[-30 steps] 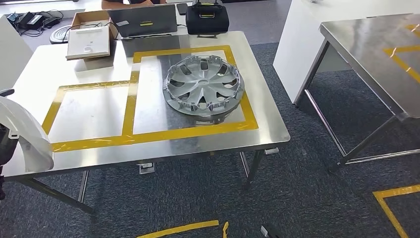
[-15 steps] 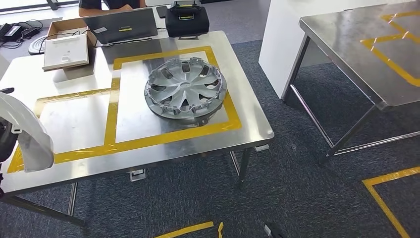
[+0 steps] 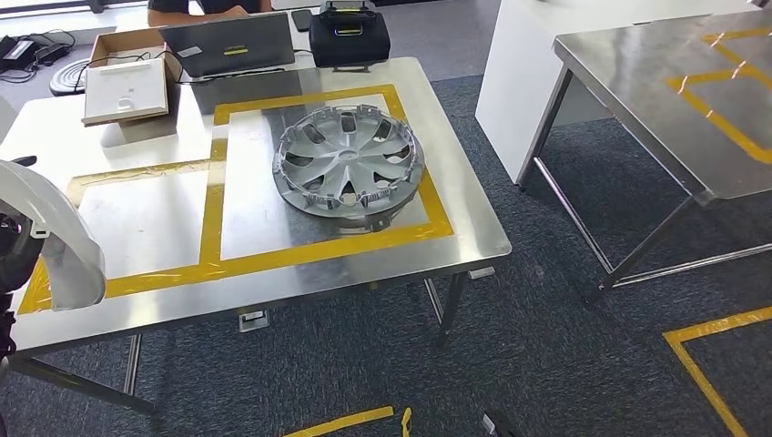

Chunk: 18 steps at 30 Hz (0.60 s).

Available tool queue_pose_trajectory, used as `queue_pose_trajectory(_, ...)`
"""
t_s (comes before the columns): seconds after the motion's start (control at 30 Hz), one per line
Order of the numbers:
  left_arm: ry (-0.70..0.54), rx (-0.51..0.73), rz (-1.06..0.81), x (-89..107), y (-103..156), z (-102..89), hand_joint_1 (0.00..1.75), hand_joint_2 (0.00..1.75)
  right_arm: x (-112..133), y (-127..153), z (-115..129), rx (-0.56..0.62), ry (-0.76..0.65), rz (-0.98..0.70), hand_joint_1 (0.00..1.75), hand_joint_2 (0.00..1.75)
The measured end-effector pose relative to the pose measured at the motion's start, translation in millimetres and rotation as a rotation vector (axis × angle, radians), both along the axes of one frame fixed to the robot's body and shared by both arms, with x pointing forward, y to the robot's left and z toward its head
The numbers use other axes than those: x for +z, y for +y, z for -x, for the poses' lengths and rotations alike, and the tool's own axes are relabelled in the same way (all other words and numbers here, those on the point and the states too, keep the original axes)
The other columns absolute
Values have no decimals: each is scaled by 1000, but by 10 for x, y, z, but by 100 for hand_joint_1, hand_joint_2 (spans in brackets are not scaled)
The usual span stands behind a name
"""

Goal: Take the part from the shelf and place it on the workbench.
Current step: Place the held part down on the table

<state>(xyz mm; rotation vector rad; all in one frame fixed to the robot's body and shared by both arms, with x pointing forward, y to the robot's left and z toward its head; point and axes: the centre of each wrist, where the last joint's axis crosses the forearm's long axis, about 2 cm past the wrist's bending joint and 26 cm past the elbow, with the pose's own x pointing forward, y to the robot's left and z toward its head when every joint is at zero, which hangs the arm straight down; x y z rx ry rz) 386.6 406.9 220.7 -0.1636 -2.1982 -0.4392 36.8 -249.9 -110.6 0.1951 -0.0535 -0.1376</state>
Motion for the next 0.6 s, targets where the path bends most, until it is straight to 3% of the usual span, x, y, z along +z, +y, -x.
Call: queue_pose_trajectory(0.6,9,-1,-3,-39,-8,32,175,175,1,15,0,6,-1,-3,0,0)
